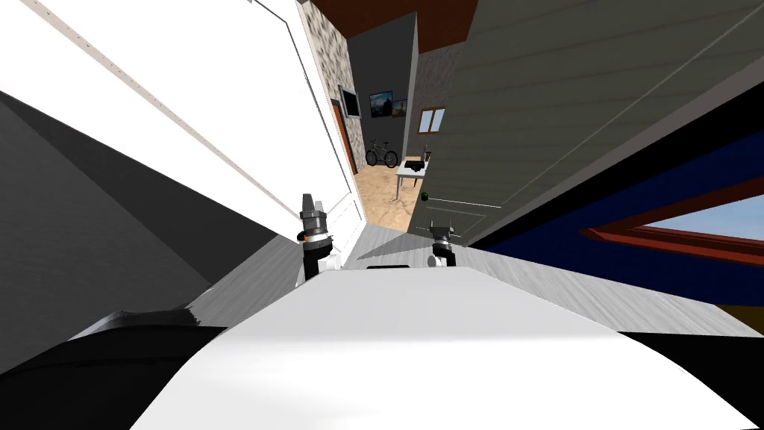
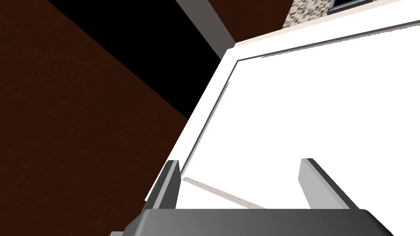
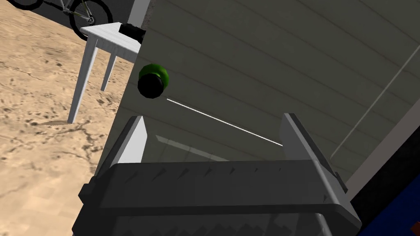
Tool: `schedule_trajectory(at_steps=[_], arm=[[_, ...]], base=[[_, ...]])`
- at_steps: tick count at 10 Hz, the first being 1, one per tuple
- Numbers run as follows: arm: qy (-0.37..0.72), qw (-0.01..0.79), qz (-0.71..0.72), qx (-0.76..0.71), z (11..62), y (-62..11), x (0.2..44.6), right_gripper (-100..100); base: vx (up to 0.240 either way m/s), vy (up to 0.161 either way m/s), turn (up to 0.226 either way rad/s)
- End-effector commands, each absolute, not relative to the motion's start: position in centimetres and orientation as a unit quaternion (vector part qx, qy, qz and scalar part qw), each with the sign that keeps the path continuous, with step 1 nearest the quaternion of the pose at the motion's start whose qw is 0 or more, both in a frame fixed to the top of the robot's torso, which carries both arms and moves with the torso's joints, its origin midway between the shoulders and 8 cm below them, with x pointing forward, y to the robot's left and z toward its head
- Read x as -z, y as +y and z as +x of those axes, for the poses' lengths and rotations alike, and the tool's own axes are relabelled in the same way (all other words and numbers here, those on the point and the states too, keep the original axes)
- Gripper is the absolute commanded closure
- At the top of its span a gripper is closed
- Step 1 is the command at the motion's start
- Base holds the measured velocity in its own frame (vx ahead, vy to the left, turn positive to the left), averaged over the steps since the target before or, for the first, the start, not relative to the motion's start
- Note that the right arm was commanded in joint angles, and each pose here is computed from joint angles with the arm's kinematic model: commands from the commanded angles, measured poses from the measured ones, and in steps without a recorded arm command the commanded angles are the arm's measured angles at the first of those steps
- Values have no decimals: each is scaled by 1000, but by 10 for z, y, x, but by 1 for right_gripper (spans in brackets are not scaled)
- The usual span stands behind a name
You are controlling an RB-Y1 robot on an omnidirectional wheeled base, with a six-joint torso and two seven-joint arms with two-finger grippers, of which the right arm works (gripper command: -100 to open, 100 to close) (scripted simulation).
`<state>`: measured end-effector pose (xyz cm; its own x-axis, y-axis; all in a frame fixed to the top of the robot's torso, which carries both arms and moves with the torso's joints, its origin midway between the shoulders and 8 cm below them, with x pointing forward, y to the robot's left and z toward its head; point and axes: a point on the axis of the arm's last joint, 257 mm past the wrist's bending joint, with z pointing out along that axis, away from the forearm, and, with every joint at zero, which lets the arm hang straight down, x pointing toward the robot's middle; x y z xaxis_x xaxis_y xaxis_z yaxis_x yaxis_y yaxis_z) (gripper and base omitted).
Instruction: Pull the door open
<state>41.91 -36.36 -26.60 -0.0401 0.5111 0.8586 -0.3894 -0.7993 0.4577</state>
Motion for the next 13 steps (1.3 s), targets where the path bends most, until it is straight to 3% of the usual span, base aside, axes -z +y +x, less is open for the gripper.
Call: schedule_trajectory(at_steps=[1, 13], arm=[[30, 299, 626, -719, 420, -367, 277, -100], [-94, 227, 668, -703, 408, -394, 345, -100]], base=[[92, -25, 133], [91, -37, 94]])
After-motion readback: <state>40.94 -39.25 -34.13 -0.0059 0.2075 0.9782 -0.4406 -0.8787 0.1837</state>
